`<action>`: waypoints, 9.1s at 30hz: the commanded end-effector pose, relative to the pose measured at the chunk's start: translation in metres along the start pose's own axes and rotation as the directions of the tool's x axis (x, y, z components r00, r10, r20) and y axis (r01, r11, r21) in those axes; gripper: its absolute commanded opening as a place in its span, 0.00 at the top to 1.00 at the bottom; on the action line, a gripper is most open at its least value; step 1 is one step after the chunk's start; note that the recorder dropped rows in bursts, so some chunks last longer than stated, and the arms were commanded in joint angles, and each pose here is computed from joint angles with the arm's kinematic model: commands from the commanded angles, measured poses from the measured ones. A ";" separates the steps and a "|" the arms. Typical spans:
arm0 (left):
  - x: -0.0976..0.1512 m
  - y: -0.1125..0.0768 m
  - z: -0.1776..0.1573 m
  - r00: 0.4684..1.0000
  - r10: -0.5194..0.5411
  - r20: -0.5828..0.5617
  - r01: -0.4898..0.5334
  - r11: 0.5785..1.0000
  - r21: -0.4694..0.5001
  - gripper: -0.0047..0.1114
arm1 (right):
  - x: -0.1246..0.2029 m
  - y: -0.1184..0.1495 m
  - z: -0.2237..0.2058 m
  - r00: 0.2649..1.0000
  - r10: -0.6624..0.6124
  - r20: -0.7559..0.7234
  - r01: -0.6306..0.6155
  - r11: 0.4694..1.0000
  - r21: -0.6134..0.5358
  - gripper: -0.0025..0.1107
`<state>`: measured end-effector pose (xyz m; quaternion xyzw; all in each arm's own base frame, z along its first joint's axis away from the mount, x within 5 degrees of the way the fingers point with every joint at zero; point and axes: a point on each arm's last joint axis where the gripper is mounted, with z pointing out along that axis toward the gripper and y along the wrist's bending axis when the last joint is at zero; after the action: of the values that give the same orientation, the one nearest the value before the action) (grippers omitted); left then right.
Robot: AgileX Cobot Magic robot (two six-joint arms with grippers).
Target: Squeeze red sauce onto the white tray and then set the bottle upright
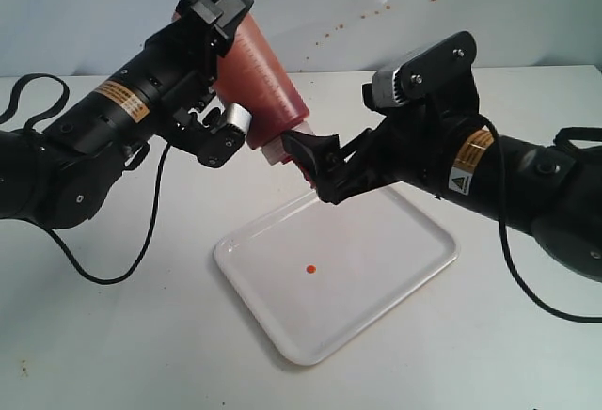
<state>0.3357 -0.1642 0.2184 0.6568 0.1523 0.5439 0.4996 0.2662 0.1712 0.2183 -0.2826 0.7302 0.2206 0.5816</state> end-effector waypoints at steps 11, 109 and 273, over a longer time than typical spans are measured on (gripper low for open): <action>0.007 0.014 0.001 0.999 -0.014 -0.039 0.010 0.997 -0.081 0.96 | 0.002 0.004 0.009 0.998 -0.058 0.011 0.058 0.997 -0.051 0.09; -0.006 0.023 0.000 0.991 0.103 0.081 -0.086 0.979 -0.184 0.96 | 0.001 0.007 0.062 0.988 -0.082 -0.132 0.065 0.990 -0.122 0.09; -0.005 -0.075 -0.052 -0.598 -0.797 -0.081 0.801 -0.598 -0.037 0.96 | -0.025 0.019 -0.061 0.991 -0.123 -0.059 0.123 0.992 -0.017 0.62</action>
<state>0.3143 -0.1091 0.1401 0.1561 0.7136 -0.1755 0.6600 0.2120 0.1468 0.2596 -0.3244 0.7364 0.1779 0.5664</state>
